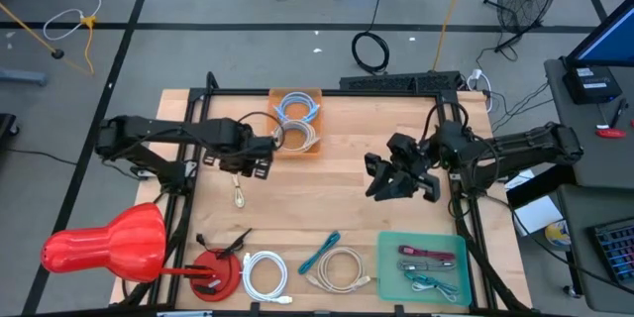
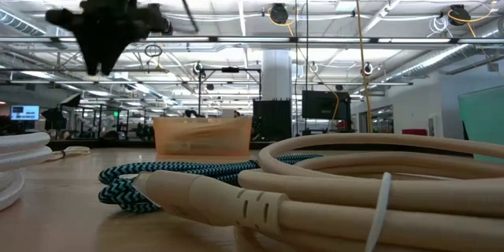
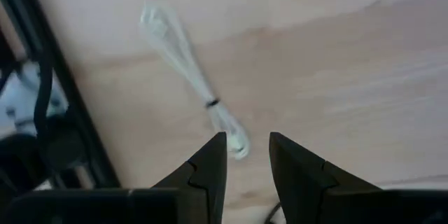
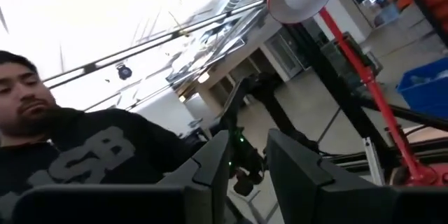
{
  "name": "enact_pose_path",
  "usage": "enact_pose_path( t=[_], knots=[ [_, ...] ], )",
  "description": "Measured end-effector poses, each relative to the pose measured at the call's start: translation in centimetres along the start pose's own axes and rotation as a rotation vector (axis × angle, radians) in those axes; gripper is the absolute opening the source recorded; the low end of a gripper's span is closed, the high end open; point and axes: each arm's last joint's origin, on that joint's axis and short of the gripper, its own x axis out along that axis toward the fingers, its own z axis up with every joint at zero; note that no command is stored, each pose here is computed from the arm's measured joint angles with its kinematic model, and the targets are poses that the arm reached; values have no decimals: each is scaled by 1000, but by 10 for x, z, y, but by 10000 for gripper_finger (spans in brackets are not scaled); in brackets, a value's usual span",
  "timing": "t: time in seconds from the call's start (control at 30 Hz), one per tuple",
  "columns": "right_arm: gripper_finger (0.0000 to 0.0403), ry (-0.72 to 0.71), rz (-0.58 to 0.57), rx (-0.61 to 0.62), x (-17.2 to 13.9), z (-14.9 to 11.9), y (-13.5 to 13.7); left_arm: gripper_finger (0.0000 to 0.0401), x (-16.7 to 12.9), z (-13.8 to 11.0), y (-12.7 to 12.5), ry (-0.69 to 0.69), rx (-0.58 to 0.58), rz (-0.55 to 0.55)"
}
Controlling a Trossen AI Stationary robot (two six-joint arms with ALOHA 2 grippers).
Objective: Pick & Place USB Port
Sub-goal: Put the top brown usb cable into the blue bin
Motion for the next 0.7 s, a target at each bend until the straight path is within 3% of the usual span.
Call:
enact_pose_path(
  t=[0.3,0.53,0.7],
  knots=[
    [86,-9,-72,-41,0,-2,-5,113,63,2,9,97,-66,13],
    [86,-7,-73,-39,0,-3,-6,113,85,1,21,112,-115,79],
    [86,-4,-71,-34,0,-3,-6,113,101,2,22,139,-141,17]
  ],
)
